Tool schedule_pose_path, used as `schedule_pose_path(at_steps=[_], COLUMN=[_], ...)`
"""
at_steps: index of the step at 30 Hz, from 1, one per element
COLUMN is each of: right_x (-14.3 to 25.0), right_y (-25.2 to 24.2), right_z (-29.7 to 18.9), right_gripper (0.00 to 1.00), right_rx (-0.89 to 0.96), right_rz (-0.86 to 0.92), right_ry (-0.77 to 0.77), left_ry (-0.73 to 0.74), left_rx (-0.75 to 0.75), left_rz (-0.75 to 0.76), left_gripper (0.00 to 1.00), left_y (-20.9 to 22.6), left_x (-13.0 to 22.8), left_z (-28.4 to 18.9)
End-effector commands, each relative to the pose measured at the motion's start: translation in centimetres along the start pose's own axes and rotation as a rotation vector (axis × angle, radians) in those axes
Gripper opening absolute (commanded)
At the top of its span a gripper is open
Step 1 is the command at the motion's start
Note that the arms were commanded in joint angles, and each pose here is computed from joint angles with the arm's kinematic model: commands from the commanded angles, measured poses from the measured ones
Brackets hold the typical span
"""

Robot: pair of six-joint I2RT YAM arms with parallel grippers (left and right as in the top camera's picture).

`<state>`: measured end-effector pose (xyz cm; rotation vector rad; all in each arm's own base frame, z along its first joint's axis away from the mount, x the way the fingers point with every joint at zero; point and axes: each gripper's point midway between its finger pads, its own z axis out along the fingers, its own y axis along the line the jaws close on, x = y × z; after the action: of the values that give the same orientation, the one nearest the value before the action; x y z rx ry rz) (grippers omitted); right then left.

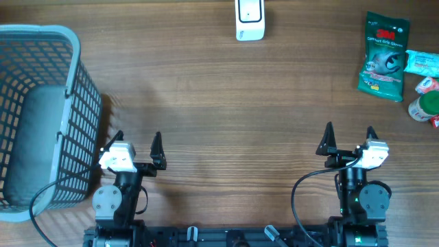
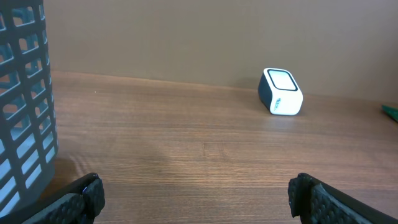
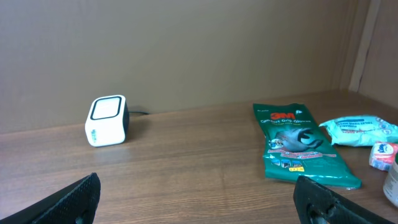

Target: Scan the item barcode

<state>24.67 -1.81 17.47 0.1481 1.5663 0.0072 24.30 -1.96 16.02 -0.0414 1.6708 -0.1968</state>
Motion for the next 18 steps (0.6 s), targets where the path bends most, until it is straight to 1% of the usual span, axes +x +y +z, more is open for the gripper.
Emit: schedule_pose_path(at_steps=[1, 4, 18], right_x=[0.14, 0.21, 0.21], right_y=[0.73, 1.43, 1.43], right_z=[0.01, -0.03, -0.03], right_gripper=[1.00, 1.00, 1.00], right_rx=[-0.032, -0.061, -0.061], right_rz=[-0.020, -0.021, -0.021], right_ry=[0.005, 0.008, 0.008], left_ry=[-0.001, -0.002, -0.001], left_rx=[0.006, 0.006, 0.006], left_rz=[0.023, 0.023, 0.023], left_gripper=[1.00, 1.00, 0.99], left_y=[-0.07, -0.08, -0.07], left_x=[0.26, 0.25, 0.26], left_z=[0.05, 0.05, 0.05])
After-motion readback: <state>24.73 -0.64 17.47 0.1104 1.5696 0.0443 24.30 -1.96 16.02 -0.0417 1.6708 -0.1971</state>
